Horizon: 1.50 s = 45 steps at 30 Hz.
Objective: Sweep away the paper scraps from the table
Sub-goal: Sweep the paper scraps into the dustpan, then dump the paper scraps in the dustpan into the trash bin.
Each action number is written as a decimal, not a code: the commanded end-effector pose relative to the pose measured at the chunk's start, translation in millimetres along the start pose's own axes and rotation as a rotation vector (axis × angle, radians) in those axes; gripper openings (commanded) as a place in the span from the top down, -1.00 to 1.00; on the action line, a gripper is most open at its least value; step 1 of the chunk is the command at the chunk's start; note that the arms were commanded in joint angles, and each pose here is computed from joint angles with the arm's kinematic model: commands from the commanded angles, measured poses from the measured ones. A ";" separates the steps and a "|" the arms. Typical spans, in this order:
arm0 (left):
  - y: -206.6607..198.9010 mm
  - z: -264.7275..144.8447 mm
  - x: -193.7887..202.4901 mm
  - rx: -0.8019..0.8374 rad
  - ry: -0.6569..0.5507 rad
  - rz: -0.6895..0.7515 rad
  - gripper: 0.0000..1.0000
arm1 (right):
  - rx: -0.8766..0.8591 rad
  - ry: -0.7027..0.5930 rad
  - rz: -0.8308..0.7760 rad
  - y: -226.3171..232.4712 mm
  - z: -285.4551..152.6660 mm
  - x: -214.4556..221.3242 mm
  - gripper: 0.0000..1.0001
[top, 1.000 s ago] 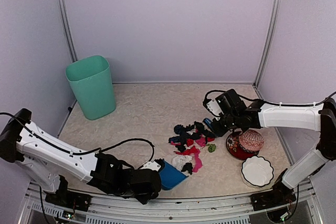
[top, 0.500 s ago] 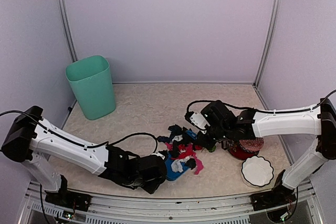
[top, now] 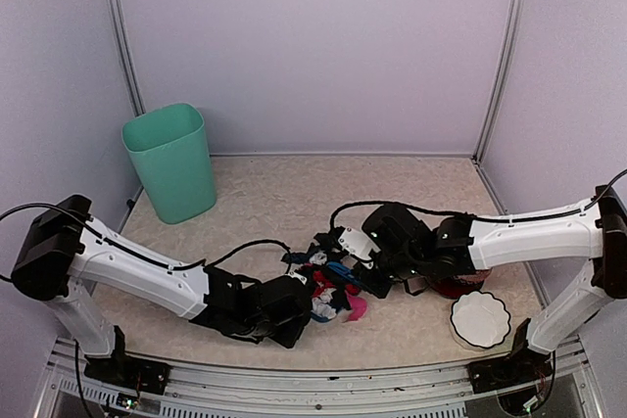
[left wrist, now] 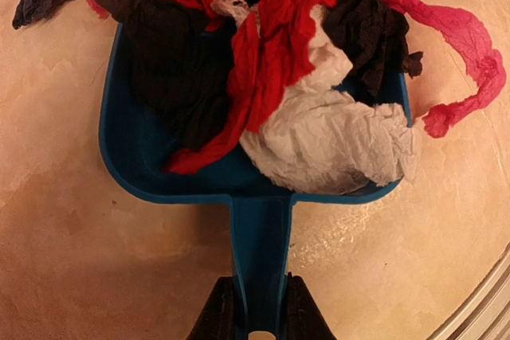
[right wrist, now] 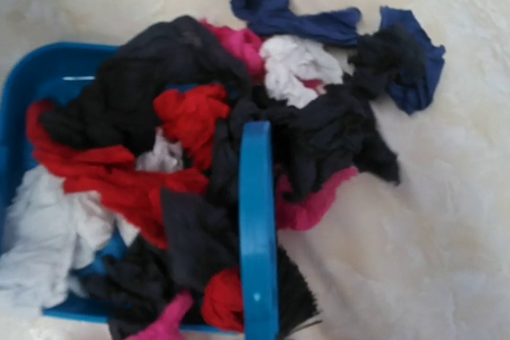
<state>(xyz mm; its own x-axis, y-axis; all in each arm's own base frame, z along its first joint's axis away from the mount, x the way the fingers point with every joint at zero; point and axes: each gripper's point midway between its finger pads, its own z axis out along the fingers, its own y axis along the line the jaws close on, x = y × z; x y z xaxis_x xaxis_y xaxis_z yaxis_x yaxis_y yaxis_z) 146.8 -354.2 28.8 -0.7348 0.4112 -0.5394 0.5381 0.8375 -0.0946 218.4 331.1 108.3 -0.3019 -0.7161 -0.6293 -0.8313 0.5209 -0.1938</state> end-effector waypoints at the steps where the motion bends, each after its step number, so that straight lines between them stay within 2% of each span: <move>1: 17.4 14.8 11.2 -0.053 -0.003 0.001 1.00 | -0.033 -0.038 -0.012 10.1 -11.1 -7.2 1.00; 14: 23.7 18.1 -2.6 -0.049 -0.208 -0.005 1.00 | 0.292 -0.089 0.082 -53.9 -57.1 -15.2 1.00; 21: 25.4 16.9 -16.9 -0.058 -0.306 -0.011 1.00 | 0.399 -0.165 0.187 -79.5 -91.3 -13.7 1.00; 31: 26.6 -5.8 -38.6 -0.062 -0.385 -0.023 1.00 | 0.415 -0.245 0.332 -105.9 -112.9 -1.7 1.00; 45: 52.2 -68.5 -83.2 -0.146 -0.466 -0.046 1.00 | 0.351 -0.238 0.508 -130.7 -87.1 23.5 1.00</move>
<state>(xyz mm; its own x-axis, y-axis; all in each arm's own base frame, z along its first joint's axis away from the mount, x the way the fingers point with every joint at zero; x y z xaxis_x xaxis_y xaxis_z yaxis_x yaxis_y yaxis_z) 194.7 -331.0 94.8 -0.5075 0.2019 -0.8377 0.4599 0.8856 -0.0652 274.9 198.3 187.1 -0.4561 -0.3012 -0.8374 -0.3898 0.9135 -0.1163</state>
